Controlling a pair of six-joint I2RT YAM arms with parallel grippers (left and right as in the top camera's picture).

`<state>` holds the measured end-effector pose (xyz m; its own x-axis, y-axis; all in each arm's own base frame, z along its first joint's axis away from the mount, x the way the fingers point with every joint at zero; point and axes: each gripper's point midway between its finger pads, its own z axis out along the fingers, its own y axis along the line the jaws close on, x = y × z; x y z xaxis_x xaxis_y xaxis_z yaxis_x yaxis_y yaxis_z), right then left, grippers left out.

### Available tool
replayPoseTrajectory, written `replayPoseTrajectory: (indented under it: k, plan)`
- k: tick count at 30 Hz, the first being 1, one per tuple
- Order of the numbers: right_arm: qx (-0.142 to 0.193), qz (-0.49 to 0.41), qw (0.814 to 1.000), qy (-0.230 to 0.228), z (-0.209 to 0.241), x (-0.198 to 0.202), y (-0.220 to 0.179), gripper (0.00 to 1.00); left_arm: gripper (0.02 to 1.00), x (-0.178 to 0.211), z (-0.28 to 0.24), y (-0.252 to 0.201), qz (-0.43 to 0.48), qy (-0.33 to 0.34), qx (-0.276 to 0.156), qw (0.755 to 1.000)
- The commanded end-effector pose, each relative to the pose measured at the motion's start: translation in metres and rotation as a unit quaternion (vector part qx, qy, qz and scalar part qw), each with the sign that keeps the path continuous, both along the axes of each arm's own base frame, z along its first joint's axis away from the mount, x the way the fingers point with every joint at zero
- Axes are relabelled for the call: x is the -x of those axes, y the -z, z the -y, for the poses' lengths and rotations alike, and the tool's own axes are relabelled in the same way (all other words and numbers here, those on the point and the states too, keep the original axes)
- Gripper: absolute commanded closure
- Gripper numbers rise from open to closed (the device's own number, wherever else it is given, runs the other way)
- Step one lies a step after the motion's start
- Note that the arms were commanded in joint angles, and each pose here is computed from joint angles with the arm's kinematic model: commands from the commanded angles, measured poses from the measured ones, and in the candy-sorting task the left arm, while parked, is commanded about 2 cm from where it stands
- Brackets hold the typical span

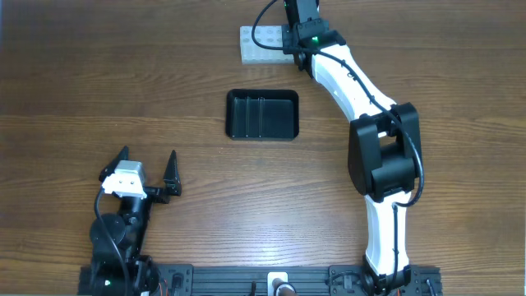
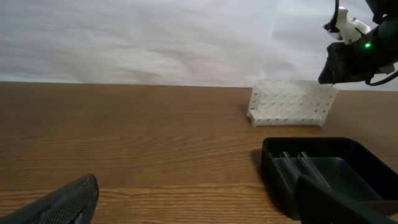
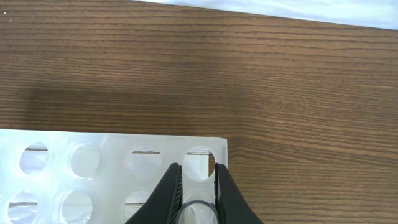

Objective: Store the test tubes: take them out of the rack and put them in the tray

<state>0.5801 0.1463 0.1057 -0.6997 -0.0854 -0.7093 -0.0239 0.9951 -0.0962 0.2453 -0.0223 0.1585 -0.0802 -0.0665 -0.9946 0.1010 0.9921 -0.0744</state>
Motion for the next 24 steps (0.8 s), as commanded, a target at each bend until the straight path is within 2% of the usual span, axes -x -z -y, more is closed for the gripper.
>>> replayPoseTrajectory:
  k: [1, 8, 11, 14, 18, 21, 24]
  plan:
    - [-0.014, 0.046, 0.999, 0.005, 0.005, 0.001, -0.055, 0.912, 0.018, 0.0, 0.001, 0.001, 0.0, 0.003, -0.005, 1.0]
    - [-0.04, 0.122, 0.992, 0.005, 0.009, 0.015, -0.147, 0.91, 0.018, 0.0, 0.001, 0.001, 0.0, 0.003, -0.005, 1.0]
    - [-0.053, 0.16, 0.986, 0.005, 0.013, 0.029, -0.192, 0.915, 0.018, 0.0, 0.001, 0.001, 0.0, 0.003, -0.005, 1.0]
    - [-0.076, 0.167, 0.983, 0.008, 0.014, 0.052, -0.222, 0.921, 0.018, 0.0, 0.001, 0.001, 0.0, 0.003, -0.005, 1.0]
    - [-0.116, 0.093, 0.989, -0.014, -0.004, 0.09, -0.21, 0.93, 0.018, 0.0, 0.001, 0.001, 0.0, 0.003, -0.005, 1.0]
    - [-0.135, -0.01, 0.99, -0.034, -0.024, 0.121, -0.17, 0.945, 0.018, 0.0, 0.001, 0.001, 0.0, 0.003, -0.005, 1.0]
    - [-0.134, -0.097, 0.986, -0.023, -0.033, 0.142, -0.125, 0.976, 0.018, 0.0, 0.001, 0.001, 0.0, 0.003, -0.005, 1.0]
